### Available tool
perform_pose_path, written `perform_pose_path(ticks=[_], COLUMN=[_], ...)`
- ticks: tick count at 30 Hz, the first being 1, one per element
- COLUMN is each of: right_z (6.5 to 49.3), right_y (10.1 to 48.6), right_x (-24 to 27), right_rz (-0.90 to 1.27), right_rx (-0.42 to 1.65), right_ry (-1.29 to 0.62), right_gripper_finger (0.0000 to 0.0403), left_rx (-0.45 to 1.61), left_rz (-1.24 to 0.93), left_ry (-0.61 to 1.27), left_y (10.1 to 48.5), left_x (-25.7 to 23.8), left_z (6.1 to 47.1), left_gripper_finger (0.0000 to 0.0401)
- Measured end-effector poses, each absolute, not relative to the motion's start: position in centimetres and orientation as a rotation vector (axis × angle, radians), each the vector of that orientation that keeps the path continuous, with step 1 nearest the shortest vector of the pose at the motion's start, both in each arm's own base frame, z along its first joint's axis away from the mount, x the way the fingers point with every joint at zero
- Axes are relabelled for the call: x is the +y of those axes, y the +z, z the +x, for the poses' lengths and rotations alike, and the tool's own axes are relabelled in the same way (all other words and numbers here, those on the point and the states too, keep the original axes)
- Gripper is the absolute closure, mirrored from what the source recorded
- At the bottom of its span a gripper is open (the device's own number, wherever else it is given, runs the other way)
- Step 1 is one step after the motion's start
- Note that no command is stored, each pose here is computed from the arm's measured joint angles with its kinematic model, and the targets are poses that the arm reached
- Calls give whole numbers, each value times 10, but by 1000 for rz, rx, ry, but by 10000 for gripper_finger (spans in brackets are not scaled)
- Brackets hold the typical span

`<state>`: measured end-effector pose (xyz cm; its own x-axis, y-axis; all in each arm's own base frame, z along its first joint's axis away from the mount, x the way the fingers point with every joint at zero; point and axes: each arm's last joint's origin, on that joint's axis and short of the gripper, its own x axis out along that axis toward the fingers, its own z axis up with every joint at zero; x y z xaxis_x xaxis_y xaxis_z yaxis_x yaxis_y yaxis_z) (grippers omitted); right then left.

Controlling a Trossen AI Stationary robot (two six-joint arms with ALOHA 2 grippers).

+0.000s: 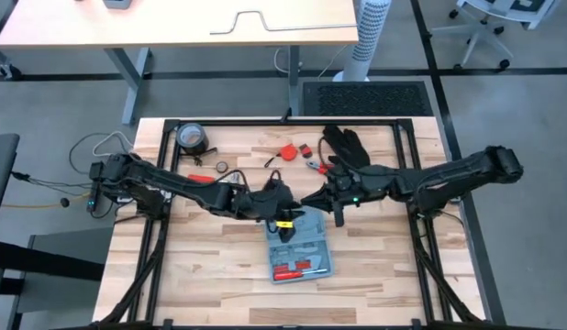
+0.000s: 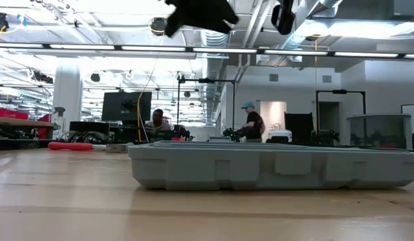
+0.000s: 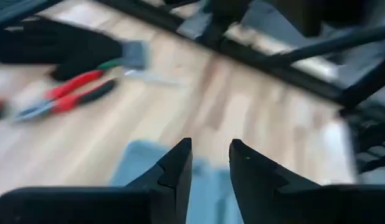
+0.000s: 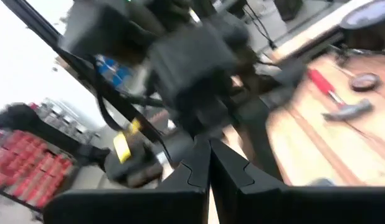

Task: Prefit tool cases
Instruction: Put the orange hammer into the gray toolbox

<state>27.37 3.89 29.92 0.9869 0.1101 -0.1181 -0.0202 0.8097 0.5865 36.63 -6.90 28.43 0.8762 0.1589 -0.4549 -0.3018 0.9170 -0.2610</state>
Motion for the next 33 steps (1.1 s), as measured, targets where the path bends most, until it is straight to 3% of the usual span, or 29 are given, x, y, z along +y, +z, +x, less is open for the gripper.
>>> perform_pose_path(ticks=[6,14,18,25,33], right_z=[270,269,267,267,267], right_y=[305,305,300,299,297], right_x=[25,-1,-14,-13,-27], right_rz=[563,636,731,562,526], right_rx=[114,106,132,173,166], right_ry=[34,-61,-135,-76,-123], right_gripper_finger=[388,388,388,388,356], left_rx=[447,511,697,1049,1197], left_rz=[-264,-283,-180,-24,35], left_ry=[325,259,289,182,175], left_y=[290,251,242,225,201], left_x=[-73,-30,0,41,78], left_z=[333,282,257,223,202], left_gripper_finger=[304,304,304,304,302])
